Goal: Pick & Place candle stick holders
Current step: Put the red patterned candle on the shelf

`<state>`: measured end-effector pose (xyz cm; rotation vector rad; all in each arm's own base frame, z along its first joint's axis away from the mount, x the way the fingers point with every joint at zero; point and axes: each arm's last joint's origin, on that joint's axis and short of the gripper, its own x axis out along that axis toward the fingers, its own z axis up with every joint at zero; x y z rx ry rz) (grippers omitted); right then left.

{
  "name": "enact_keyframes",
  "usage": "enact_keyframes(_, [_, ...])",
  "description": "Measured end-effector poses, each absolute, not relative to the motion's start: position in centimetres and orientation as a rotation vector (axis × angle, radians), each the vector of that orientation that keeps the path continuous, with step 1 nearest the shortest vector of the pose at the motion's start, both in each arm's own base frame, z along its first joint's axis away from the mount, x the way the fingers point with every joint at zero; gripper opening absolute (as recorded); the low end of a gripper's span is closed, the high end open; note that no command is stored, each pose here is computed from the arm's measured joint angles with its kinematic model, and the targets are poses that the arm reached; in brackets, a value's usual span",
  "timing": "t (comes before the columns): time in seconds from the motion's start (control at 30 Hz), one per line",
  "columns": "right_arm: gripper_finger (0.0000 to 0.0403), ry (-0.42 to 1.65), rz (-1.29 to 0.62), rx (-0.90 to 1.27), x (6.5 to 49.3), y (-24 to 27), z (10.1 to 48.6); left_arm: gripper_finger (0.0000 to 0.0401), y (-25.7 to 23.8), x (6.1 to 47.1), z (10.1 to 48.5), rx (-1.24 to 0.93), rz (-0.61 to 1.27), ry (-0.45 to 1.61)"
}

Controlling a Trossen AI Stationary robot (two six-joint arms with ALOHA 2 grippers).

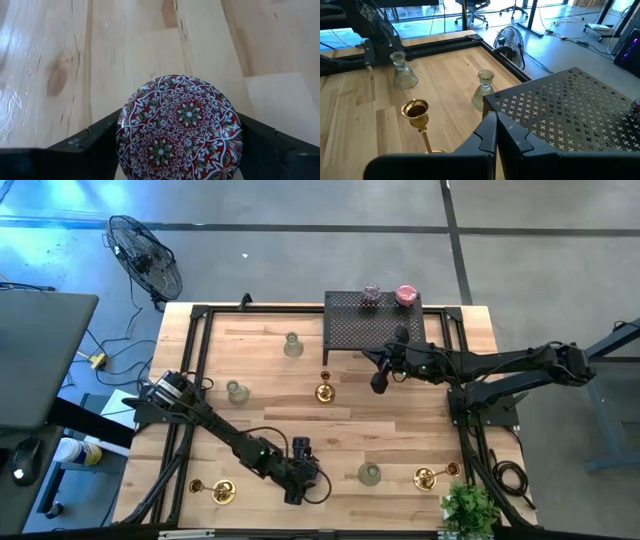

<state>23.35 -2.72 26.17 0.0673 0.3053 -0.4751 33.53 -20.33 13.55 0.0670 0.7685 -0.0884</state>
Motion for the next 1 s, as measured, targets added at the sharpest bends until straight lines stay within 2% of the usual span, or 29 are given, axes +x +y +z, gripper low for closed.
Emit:
enact_keyframes(0.2, [0.0000,0.327,-0.476,0.062,23.3,-2.7,26.0,0.0292,-20.3,33.5,13.5,0.076,-0.086,0.769])
enact_keyframes(0.33, [0.0000,0.337,-0.476,0.061,23.2,-2.7,25.9,0.0306,-20.2,33.3,14.3,0.077,-0.087,0.767])
enact_keyframes(0.5, [0.0000,0.341,-0.476,0.060,23.2,-2.7,25.9,0.0296,-19.3,32.6,18.1,0.083,-0.103,0.715])
enact_keyframes(0.7, [0.0000,0.343,-0.473,0.064,23.2,-2.7,25.8,0.0298,-16.6,31.1,24.5,0.066,-0.091,0.601])
enact_keyframes(1.0, [0.0000,0.344,-0.457,0.080,23.2,-2.6,25.8,0.0298,-7.3,29.1,31.5,-0.041,0.149,0.476])
